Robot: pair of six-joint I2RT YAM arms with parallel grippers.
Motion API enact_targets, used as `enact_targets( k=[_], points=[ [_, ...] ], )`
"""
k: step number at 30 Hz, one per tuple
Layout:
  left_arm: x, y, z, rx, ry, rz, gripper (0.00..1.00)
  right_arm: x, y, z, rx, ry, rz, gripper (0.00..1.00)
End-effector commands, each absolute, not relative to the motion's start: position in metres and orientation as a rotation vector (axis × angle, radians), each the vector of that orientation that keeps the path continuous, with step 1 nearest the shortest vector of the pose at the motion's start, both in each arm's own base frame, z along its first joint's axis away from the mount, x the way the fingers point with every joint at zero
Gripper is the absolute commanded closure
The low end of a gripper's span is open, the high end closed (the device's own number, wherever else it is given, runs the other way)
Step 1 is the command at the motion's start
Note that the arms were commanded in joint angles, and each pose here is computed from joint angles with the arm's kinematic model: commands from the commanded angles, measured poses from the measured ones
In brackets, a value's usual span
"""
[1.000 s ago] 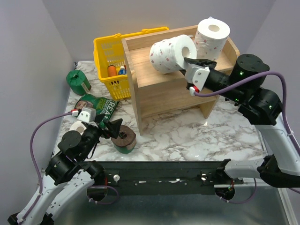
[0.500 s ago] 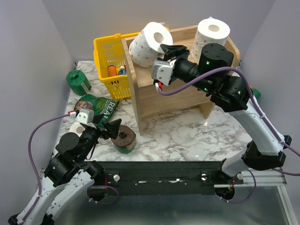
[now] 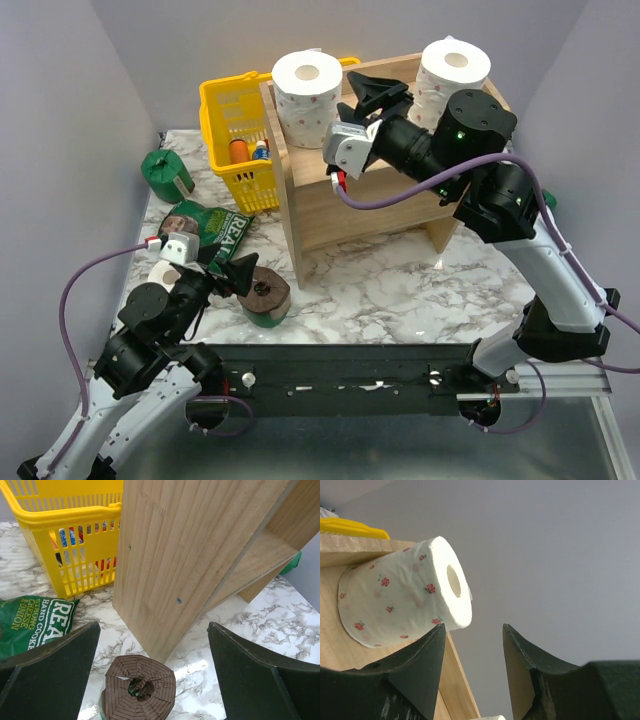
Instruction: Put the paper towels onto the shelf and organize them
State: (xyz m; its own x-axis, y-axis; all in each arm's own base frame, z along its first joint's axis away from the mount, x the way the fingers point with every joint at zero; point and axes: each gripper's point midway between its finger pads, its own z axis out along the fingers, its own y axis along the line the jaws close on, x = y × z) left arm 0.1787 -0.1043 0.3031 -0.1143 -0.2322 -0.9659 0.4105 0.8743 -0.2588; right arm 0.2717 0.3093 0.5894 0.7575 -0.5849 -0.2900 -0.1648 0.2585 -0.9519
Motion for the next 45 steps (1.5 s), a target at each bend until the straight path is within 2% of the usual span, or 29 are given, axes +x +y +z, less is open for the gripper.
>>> enact_targets(
  k=[1,9,13,15,16,17,21,28,30,35,45],
  points=[
    [0.181,-0.097,0.298,0.114,1.604,-0.506,0.01,0.26,0.305,0.605,-1.229,0.706,-0.28,0.41],
    [0.195,-0.063,0.287,-0.091,1.668,-0.341,0.01,0.224,0.284,0.604,-0.959,0.892,0.128,0.37],
    [0.206,-0.034,0.267,-0.289,1.782,-0.121,0.04,0.211,0.283,0.569,-0.853,1.061,0.345,0.36],
    [0.201,-0.015,0.257,-0.394,1.836,-0.004,0.03,0.212,0.287,0.535,-0.86,1.144,0.367,0.35],
    [0.203,-0.014,0.252,-0.44,1.856,0.028,0.03,0.204,0.277,0.537,-0.806,1.158,0.421,0.35],
    [0.201,-0.011,0.253,-0.455,1.876,0.048,0.03,0.206,0.279,0.513,-0.813,1.208,0.423,0.35],
    [0.196,0.001,0.252,-0.603,1.91,0.13,0.09,0.198,0.258,0.485,-0.737,1.289,0.474,0.35],
    [0.202,0.017,0.222,-0.759,2.021,0.239,0.11,0.175,0.227,0.458,-0.643,1.334,0.602,0.35],
    [0.205,0.013,0.202,-0.78,2.102,0.19,0.11,0.166,0.225,0.454,-0.657,1.323,0.644,0.35],
    [0.212,0.035,0.165,-0.919,2.159,0.267,0.11,0.154,0.216,0.442,-0.67,1.307,0.684,0.34],
    [0.236,0.048,0.152,-0.881,2.188,0.284,0.15,0.132,0.201,0.438,-0.727,1.223,0.73,0.34]
  ],
)
